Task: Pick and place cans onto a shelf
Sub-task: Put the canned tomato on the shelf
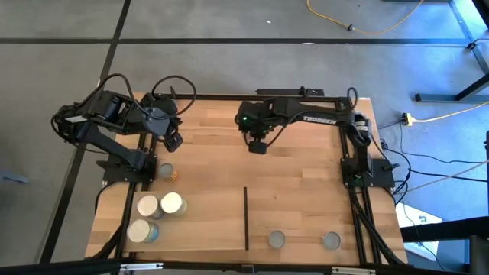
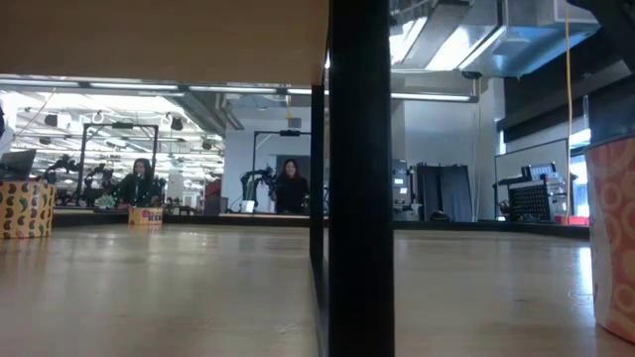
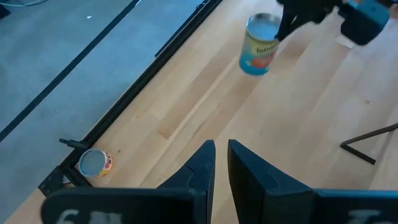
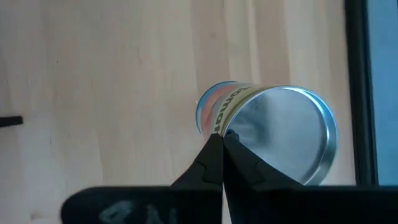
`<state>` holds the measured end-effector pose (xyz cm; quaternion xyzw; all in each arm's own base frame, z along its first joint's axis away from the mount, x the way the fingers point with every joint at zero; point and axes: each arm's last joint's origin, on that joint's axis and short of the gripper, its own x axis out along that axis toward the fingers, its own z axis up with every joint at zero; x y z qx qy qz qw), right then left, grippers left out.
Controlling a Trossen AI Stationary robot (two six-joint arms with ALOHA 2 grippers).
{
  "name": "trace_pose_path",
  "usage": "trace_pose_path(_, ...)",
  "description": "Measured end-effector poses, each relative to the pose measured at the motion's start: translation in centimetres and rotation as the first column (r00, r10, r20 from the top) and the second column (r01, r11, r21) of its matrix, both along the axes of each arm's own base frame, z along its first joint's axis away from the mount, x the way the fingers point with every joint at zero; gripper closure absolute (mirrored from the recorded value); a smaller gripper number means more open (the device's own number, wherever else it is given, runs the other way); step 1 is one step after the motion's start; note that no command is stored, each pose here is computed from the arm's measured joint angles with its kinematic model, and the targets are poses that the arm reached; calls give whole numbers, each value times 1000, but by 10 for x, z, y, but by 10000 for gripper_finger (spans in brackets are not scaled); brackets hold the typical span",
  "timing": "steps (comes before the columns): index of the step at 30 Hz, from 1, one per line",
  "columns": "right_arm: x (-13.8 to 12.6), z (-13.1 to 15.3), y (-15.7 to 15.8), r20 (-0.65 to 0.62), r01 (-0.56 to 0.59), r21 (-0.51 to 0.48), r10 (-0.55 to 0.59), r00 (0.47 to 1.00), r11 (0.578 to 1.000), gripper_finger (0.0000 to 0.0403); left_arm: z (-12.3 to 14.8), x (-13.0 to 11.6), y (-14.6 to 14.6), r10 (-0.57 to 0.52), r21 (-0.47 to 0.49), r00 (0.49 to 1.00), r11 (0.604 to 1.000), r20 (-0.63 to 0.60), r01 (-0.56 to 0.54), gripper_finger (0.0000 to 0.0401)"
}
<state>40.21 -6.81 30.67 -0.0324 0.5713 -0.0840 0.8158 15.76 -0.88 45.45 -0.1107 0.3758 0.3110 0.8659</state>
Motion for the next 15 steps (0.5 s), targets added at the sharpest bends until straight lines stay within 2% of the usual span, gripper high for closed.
trace_pose_path(8,18,-15,23,-20,-173,-40,172,985,984,403,0,0,0,0,0,1000,1000,0,0,365)
trace_pose_path(15,23,-16,45,-23,-339,-91,338,941,936,403,-1,0,-1,-27,-45,1000,999,-6,27,365)
